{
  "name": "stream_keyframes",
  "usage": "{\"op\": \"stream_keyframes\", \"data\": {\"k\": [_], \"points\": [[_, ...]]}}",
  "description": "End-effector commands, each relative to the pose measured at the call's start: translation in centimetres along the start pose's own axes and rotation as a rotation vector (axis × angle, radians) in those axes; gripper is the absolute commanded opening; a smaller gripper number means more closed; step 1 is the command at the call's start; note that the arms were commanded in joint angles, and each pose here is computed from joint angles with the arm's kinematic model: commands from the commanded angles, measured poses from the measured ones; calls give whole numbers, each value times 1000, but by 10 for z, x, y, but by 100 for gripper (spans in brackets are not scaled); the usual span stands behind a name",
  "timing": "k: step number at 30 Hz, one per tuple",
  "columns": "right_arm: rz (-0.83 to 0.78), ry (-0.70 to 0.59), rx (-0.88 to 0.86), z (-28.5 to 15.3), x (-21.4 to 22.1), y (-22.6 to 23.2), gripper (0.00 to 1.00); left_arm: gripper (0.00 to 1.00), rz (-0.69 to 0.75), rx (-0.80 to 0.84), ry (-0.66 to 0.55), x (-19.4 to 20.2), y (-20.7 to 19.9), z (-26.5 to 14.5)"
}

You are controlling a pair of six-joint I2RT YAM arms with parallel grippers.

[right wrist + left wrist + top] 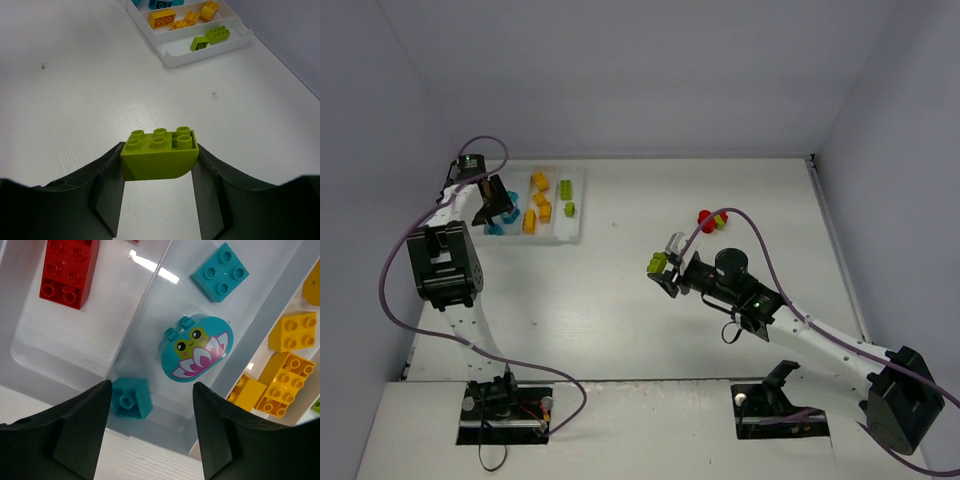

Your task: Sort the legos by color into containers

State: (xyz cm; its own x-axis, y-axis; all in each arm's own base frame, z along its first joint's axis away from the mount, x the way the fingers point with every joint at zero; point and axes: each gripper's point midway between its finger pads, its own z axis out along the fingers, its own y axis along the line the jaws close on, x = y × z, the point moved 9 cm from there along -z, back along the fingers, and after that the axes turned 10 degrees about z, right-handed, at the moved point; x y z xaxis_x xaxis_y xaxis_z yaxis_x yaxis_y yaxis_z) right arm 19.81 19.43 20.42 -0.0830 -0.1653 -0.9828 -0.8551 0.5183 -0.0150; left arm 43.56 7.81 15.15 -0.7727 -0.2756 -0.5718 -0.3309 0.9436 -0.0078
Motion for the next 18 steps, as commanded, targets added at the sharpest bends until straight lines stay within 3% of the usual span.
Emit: {"op": "stream_keyframes", "data": {"k": [1, 6, 13, 18], "points": [[-26, -102, -5, 3, -19, -2, 1, 63, -30, 31, -135, -27, -4, -38], [-41, -110, -7, 3, -20, -2, 1, 69, -35, 189, -205, -23, -23, -94], [-87, -139, 0, -3, -33, -3, 2, 71, 212, 747, -258, 25, -124, -216], [-101, -149, 3, -8, -41, -2, 2, 73, 318, 1105, -249, 65, -158, -286]]}}
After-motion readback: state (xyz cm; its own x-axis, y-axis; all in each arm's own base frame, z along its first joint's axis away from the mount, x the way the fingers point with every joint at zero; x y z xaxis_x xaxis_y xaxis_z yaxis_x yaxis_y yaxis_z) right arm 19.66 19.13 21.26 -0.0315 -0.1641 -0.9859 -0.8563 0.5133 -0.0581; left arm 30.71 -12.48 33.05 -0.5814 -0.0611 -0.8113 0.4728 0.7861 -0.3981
